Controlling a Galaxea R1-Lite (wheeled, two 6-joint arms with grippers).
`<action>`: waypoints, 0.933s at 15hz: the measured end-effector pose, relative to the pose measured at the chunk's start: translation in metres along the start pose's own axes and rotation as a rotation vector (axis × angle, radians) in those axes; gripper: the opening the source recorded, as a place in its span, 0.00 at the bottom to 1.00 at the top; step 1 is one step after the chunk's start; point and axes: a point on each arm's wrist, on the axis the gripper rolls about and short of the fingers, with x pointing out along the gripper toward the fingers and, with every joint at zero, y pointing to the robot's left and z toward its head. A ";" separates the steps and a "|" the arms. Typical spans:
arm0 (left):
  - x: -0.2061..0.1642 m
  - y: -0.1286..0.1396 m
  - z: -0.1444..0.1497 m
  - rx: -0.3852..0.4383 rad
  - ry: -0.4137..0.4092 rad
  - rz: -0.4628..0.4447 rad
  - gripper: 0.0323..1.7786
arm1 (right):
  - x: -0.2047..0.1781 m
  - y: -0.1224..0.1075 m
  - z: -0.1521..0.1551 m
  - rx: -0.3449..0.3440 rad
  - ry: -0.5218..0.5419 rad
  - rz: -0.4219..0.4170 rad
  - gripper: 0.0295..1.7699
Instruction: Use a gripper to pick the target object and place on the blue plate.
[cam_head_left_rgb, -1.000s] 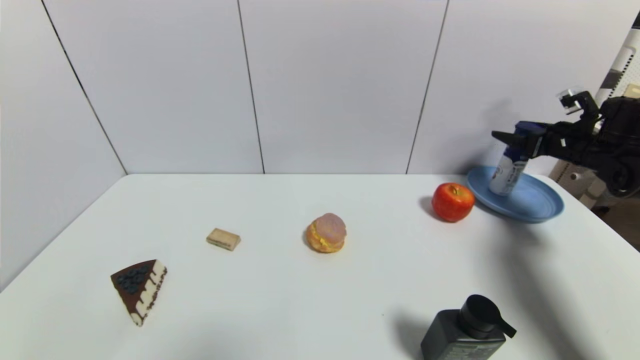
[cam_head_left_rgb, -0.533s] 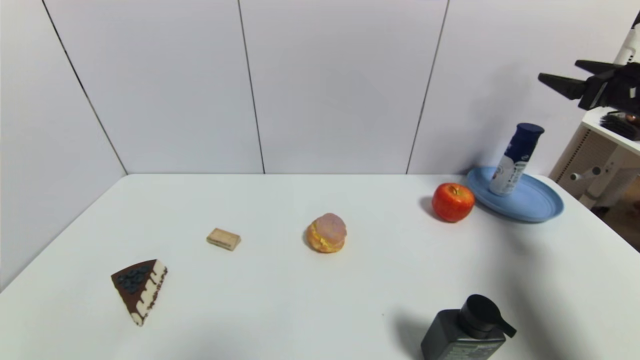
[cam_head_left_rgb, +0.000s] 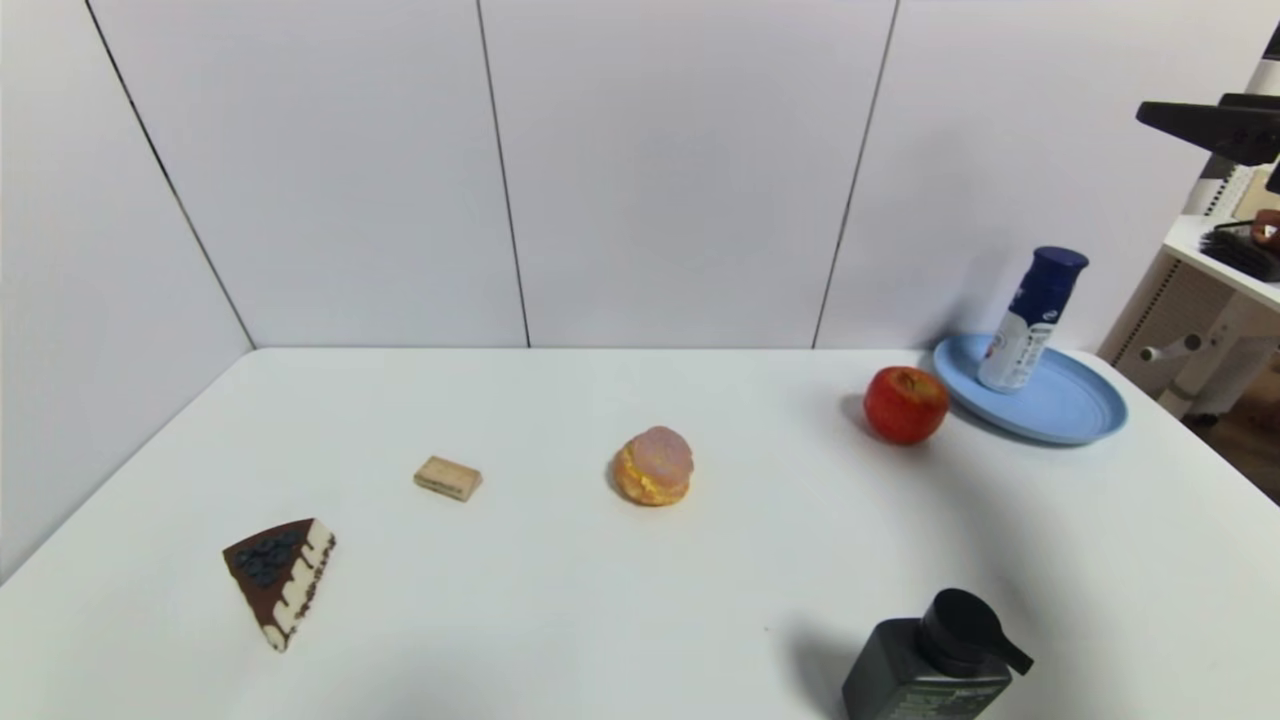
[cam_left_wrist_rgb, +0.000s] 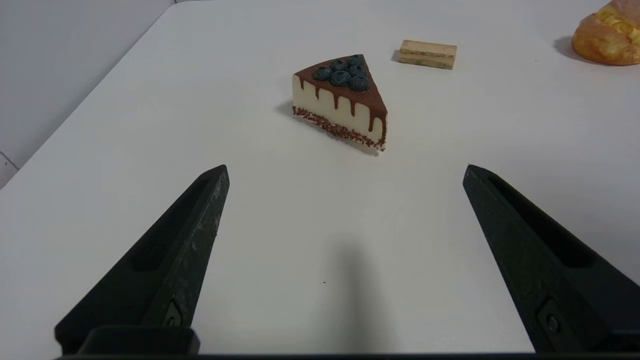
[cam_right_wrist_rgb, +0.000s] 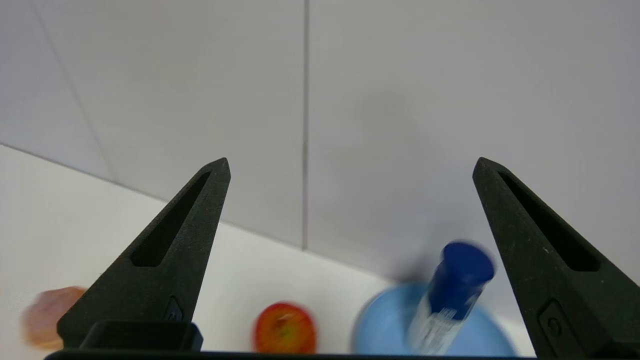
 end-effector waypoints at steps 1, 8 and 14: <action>0.000 0.000 0.000 0.000 0.000 0.000 0.95 | -0.014 0.020 0.003 0.031 0.040 -0.019 0.95; 0.000 0.000 0.000 0.000 0.000 0.000 0.95 | -0.141 0.102 -0.077 -0.106 0.513 -0.415 0.96; 0.000 0.000 0.000 0.000 0.000 0.000 0.95 | -0.225 0.139 -0.171 -0.054 0.438 -0.276 0.96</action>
